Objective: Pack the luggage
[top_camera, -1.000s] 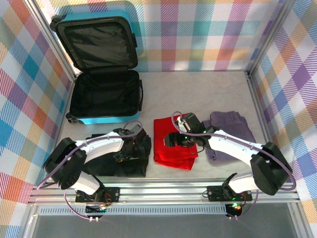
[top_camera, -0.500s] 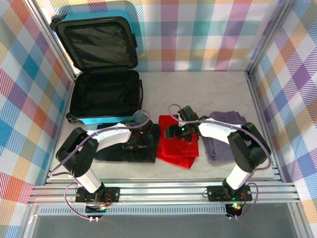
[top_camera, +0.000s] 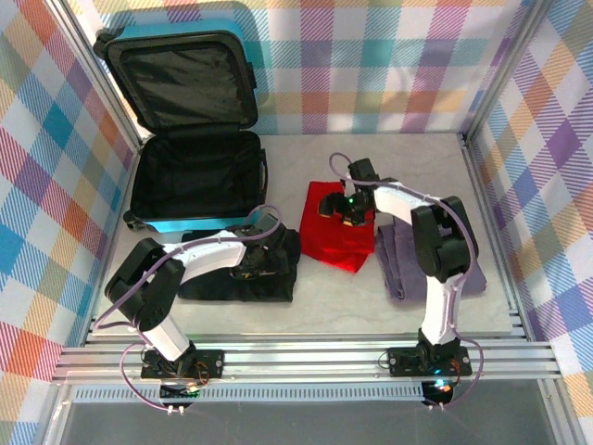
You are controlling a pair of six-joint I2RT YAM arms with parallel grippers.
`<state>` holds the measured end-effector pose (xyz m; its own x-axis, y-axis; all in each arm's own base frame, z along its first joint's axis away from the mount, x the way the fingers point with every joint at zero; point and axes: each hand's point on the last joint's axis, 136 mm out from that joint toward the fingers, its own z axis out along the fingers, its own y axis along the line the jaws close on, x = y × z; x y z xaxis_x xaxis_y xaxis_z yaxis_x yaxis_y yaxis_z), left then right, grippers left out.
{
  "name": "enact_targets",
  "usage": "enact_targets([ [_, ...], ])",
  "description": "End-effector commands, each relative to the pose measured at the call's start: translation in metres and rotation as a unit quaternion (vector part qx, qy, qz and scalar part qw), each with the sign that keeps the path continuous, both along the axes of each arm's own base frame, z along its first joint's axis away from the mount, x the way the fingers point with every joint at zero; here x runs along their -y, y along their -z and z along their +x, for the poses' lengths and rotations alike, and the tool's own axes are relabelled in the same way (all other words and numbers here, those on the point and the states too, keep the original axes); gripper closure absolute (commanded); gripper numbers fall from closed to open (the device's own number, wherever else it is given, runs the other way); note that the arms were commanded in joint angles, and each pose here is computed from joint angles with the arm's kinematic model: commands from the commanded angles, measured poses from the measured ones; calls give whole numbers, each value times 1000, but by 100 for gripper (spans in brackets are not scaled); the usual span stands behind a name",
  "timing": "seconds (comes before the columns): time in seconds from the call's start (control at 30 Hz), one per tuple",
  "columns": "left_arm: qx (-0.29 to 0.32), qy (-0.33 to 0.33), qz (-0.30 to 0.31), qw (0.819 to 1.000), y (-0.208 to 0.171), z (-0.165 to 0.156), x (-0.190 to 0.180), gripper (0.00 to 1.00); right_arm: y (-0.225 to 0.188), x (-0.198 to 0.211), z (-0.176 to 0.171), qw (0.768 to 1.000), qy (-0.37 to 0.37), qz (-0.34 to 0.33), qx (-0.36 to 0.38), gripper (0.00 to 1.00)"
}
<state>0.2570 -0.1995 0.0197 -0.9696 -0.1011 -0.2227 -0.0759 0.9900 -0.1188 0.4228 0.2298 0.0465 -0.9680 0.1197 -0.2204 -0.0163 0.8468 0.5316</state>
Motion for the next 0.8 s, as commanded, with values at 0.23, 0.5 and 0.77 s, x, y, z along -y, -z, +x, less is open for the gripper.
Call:
enact_targets([
  [0.23,-62,62,-108,990,31,-29,102,8,-31,3,69,999,-25,-2,32,24],
  [0.5,-56,89,-126,987,17,-23,136,9,-91,40,56,997,-17,-16,77,22],
  [0.77,19,57,-61,996,-61,-15,70,4,-98,52,-22,997,-13,8,75,21],
])
